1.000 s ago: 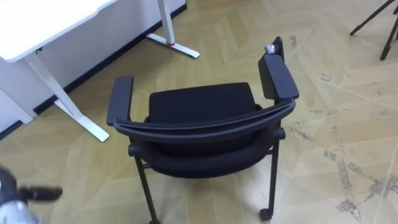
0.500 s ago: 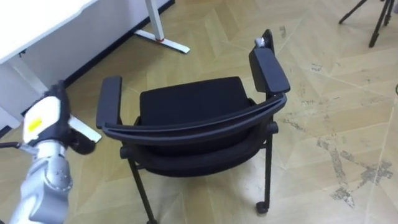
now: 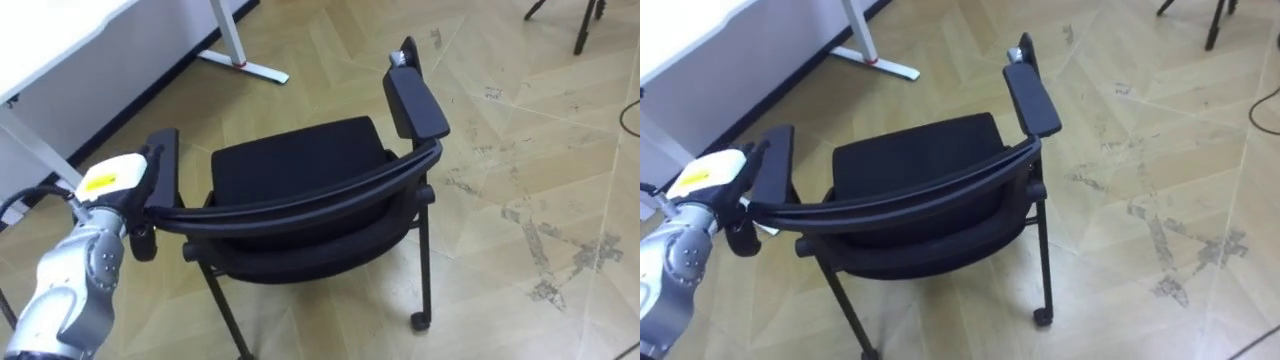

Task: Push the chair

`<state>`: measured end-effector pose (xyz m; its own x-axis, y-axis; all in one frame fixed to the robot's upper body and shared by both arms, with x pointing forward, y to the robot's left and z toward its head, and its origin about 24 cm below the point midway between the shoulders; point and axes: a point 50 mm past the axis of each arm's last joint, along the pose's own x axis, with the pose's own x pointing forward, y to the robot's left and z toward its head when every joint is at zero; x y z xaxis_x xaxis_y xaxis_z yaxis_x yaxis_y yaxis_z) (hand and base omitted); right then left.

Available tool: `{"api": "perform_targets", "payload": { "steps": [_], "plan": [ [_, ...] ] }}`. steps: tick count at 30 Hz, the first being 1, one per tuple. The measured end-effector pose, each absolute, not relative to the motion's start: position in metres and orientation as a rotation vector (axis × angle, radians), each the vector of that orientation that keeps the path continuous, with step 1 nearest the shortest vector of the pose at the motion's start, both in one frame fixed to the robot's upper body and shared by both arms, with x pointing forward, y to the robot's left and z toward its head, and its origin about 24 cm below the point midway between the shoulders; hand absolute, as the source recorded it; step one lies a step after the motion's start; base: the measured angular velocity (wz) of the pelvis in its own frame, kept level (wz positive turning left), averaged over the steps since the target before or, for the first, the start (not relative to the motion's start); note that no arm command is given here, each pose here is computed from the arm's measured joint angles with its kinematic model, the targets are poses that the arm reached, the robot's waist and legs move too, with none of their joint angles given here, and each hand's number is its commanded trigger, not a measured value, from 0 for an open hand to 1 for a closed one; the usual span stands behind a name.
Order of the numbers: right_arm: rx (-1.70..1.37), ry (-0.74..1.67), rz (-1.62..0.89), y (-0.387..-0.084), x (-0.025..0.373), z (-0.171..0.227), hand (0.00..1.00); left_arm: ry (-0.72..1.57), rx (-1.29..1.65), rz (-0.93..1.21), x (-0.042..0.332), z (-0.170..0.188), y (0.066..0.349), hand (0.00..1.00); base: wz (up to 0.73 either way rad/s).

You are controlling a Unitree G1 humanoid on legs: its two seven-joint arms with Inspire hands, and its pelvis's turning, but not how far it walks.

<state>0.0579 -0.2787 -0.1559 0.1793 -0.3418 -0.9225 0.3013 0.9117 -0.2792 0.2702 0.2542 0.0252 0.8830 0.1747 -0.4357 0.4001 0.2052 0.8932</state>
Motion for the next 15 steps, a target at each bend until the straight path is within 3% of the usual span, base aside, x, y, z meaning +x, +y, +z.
{"api": "perform_targets", "payload": {
  "steps": [5, 15],
  "plan": [
    [-0.038, 1.308, -0.469, -0.283, 0.058, -0.155, 0.00, 0.557, 1.360, -0.273, 0.272, 0.026, 0.246, 0.00, 0.00],
    [-0.032, 1.320, -0.474, -0.283, 0.057, -0.155, 0.00, 0.545, 1.384, -0.330, 0.289, 0.071, 0.241, 0.00, 0.00]
  ]
}}
